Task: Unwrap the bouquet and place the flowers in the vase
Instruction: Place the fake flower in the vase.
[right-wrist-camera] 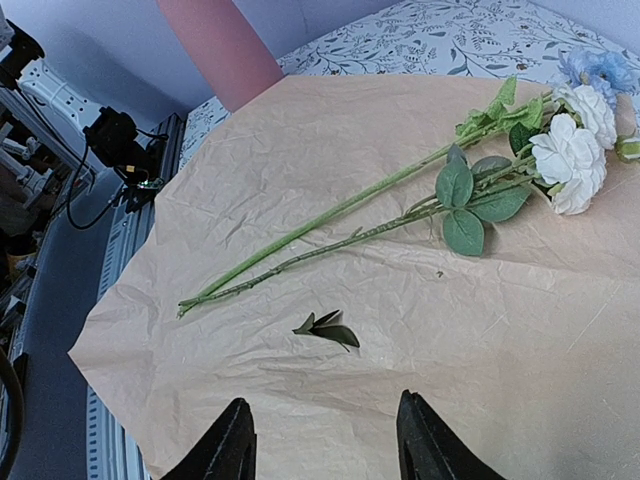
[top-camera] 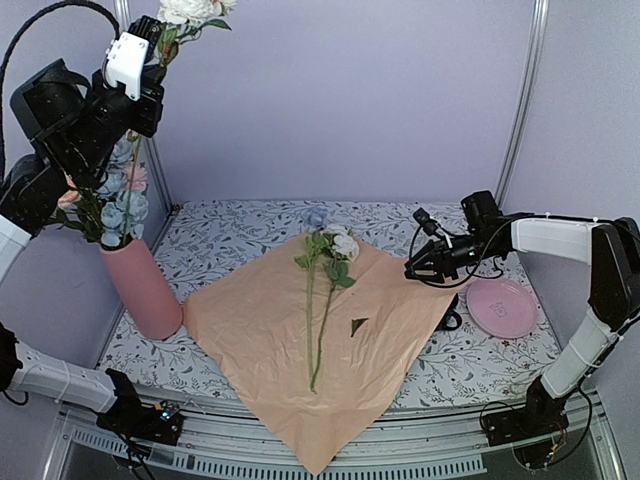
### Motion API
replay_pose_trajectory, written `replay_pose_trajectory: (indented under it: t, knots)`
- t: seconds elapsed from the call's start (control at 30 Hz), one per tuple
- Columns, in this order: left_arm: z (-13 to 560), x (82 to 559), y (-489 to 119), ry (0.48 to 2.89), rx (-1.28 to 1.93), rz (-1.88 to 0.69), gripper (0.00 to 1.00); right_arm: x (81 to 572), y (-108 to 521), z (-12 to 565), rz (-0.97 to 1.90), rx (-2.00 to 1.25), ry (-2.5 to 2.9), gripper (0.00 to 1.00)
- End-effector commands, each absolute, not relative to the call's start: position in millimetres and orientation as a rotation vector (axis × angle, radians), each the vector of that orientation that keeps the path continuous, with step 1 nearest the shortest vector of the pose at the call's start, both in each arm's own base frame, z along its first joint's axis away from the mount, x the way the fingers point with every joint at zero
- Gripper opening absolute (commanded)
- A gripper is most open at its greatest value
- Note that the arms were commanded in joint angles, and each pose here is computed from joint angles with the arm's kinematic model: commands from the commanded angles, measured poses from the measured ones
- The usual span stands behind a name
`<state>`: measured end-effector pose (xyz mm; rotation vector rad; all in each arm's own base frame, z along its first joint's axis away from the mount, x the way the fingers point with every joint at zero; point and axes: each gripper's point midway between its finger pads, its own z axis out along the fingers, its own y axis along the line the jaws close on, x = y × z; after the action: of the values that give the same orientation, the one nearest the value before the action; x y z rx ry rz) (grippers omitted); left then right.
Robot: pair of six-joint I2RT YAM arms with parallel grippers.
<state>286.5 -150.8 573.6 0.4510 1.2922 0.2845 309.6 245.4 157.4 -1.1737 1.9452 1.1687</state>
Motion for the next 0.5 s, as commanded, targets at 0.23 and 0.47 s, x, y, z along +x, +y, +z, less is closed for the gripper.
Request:
replay_pose_trajectory:
  t: [0.23,0.47]
  knots:
    - [515.1,274.1,-125.2,1.367,0.32,0.232,0.0,309.5,248.8,158.9,1.205,-1.192,1.93,0.5]
    - [478.1,262.2,-93.5,1.425,0.246,0.302,0.0,310.0,249.5,155.3,1.218,-1.192,1.938,0.5]
